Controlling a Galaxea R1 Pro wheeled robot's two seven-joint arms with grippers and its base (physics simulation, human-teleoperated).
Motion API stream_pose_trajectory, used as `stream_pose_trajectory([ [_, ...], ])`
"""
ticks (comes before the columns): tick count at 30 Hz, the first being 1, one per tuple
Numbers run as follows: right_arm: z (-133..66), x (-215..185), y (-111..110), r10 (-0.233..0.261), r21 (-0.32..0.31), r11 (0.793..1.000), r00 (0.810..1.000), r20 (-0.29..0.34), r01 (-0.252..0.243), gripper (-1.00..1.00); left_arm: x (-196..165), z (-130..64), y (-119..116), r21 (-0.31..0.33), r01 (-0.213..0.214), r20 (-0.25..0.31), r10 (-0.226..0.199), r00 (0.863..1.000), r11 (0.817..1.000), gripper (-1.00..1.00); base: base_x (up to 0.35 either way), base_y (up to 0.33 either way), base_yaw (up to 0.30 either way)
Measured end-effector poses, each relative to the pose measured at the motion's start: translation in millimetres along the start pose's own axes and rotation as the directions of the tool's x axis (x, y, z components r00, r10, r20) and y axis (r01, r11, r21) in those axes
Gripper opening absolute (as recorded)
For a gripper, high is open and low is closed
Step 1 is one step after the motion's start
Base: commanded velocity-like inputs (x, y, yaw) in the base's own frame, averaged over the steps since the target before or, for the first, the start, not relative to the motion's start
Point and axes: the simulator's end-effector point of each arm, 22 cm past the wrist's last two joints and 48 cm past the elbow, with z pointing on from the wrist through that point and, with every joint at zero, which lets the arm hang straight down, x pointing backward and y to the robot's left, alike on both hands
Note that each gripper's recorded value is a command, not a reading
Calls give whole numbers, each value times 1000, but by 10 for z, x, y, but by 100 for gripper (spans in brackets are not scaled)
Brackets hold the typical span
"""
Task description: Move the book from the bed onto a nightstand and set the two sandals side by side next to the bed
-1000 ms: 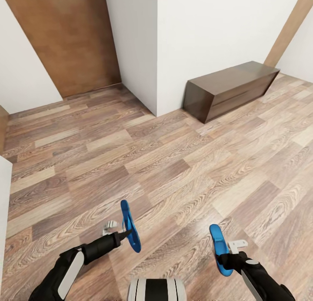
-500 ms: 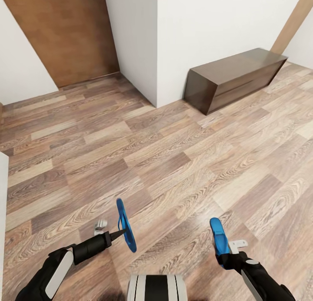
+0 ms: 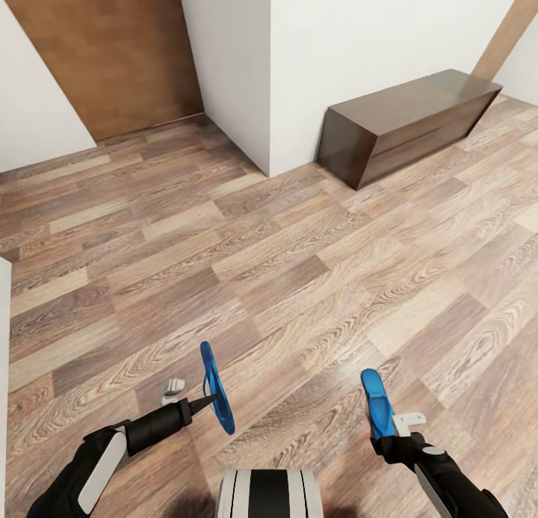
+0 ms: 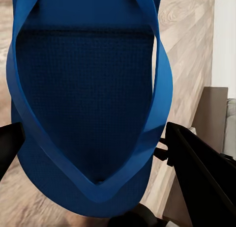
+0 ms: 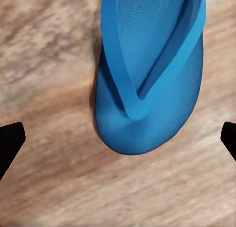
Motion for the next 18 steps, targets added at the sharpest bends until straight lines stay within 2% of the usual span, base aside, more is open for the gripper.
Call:
stream_pose_trajectory([
  [3, 1, 3, 5, 0, -1, 1000, 1000, -1, 0, 100, -5, -3, 0, 0, 0, 1, 0, 1000, 1000, -100, 51, 0, 0],
  [7, 2, 10, 17, 1, -1, 1000, 1000, -2, -1, 100, -6, -7, 1, 0, 2, 3, -2, 1000, 1000, -100, 210, 0, 0],
  [12, 6, 18, 31, -1, -2, 1000, 1000, -4, 1, 100, -5, -8, 5, 1, 3, 3, -3, 1000, 1000, -100, 51, 0, 0],
  [18, 4, 18, 35, -2, -3, 1000, 1000, -4, 2, 100, -4, -10, 9, -1, 3, 3, -3, 1000, 1000, -100, 219, -7, 0],
])
